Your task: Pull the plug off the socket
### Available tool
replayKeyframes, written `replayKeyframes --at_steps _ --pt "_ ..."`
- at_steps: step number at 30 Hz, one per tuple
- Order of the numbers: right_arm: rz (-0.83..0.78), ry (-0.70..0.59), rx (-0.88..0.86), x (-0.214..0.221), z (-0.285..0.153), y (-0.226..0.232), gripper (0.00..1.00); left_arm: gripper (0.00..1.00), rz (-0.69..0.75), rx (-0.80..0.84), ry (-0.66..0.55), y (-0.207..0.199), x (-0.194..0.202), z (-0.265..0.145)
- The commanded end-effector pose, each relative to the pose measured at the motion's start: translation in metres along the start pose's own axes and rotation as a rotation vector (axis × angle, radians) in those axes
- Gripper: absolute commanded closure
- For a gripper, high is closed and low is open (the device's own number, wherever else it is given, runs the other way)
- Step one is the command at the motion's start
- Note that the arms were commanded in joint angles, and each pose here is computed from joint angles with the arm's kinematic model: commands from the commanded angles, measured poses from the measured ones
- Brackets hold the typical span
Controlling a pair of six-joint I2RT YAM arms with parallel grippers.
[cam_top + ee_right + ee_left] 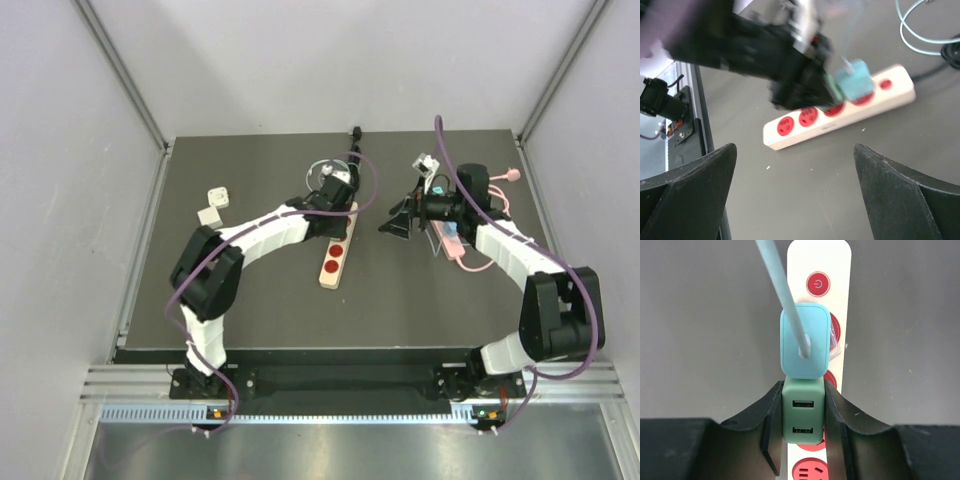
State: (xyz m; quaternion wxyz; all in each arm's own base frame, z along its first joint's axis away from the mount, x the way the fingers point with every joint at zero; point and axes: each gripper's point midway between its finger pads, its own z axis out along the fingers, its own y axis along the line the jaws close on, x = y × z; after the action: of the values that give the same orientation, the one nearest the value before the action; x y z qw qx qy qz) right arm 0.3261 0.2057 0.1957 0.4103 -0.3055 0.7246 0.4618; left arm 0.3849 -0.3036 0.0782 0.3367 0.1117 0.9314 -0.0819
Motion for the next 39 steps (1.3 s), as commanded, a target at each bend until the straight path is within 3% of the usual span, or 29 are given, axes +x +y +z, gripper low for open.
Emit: replayKeyframes --at_steps 1,5,12,25,28,32,39 --pt "0.022 -0.012 -0.006 -0.003 0.011 -0.004 0.00 1.00 -0.223 0.138 -0.231 -0.009 -0.061 -0.047" --pt "0.110 -0.006 0.041 0.008 0.023 -0.014 0.00 1.00 -0.336 0.200 -0.333 -0.010 -0.077 -0.072" --pt "0.232 0.000 0.124 0.028 0.055 -0.013 0.00 1.00 -0.495 0.307 -0.402 -0.021 -0.095 -0.093" --pt "0.295 0.081 0.216 0.056 0.087 -0.009 0.04 1.00 -0.685 0.417 -0.420 -0.035 -0.106 -0.102" --pt "0.304 0.087 0.218 0.057 0.088 -0.010 0.10 1.00 -0.719 0.427 -0.433 -0.033 -0.108 -0.106" --pt "0.326 0.090 0.206 0.057 0.089 -0.008 0.32 1.00 -0.747 0.435 -0.432 -0.033 -0.107 -0.108" --pt "0.398 0.112 0.175 0.063 0.093 -0.006 0.59 1.00 -0.810 0.451 -0.438 -0.031 -0.102 -0.110"
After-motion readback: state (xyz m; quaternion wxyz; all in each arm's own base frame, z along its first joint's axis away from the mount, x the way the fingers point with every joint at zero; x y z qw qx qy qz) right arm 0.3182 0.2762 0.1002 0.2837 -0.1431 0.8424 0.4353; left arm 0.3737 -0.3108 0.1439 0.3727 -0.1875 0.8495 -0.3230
